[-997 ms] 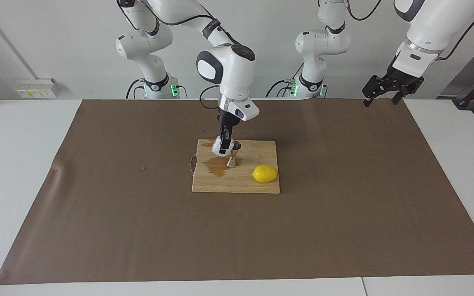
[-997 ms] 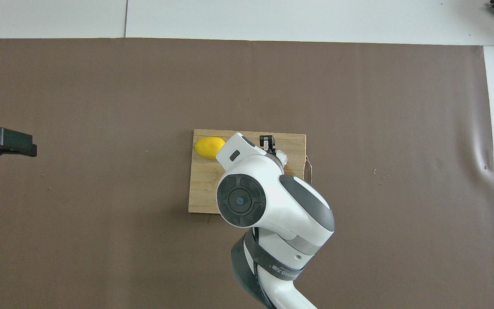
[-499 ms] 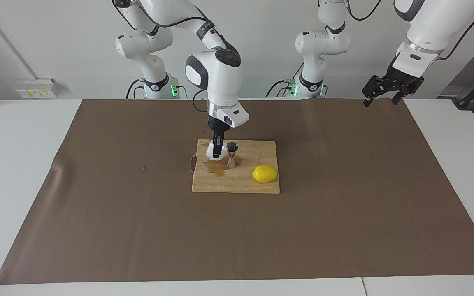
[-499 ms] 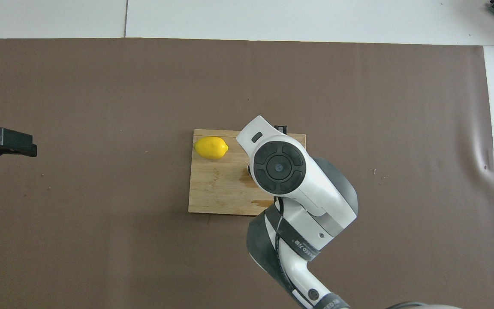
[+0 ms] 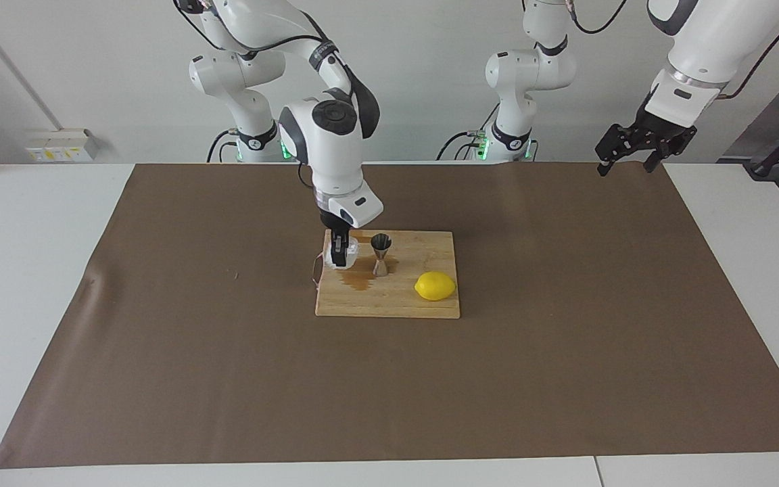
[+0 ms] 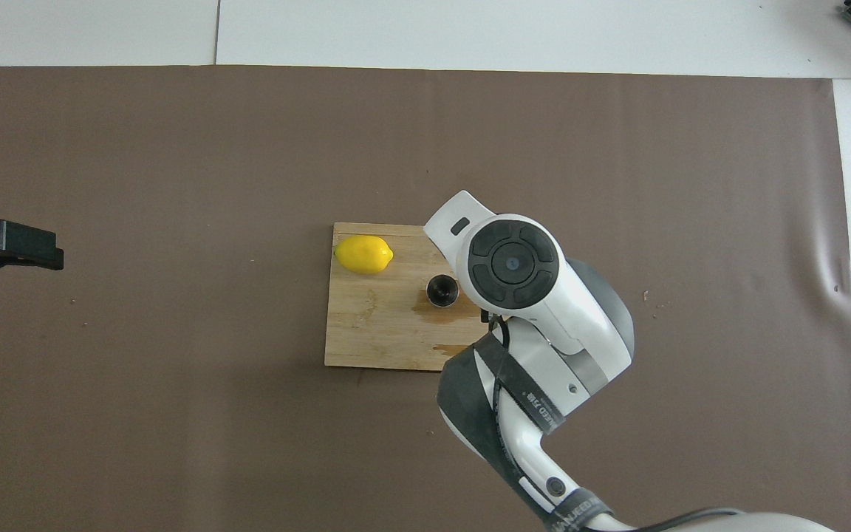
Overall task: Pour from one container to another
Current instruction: 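Carry the white cup back and set it down with the right gripper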
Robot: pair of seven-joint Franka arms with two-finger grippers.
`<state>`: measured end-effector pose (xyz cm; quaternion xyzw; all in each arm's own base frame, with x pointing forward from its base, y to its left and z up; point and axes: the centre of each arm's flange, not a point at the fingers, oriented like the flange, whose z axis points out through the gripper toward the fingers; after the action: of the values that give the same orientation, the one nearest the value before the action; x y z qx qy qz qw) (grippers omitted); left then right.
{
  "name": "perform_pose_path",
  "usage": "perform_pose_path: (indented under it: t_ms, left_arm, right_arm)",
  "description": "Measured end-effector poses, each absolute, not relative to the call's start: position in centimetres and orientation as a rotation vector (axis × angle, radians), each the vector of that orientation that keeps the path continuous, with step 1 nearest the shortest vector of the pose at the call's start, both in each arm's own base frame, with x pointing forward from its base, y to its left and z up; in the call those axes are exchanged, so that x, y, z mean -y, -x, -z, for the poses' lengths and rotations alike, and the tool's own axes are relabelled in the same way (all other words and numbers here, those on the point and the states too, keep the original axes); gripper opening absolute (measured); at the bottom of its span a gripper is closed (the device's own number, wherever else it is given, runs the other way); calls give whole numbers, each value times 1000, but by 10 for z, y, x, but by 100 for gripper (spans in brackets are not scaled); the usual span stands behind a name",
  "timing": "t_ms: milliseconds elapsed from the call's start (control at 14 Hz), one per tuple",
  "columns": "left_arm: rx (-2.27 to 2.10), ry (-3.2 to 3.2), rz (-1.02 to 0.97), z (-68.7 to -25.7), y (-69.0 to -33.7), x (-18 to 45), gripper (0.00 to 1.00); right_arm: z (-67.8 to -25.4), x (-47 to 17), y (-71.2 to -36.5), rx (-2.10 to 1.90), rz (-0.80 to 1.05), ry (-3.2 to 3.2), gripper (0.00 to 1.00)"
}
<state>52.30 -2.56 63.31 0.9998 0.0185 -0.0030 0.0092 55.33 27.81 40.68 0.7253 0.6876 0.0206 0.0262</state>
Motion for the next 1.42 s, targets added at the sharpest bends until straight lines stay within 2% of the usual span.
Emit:
perform_pose_path:
  t_ms: [570,997,1425]
  left_arm:
    - [-58,-3123,9,-633,-523,26,100]
    - [-58,-3123,9,-633,-523,26,100]
    - [-58,-3123,10,-633,-523,26,100]
  right_arm:
    - [-341,-166,-552,-2284,-78,-2289,50]
    - [-320,-71,-548,-2359,-56,-2257,50]
    - [-305,-29,-540,-2360,-63,-2251,50]
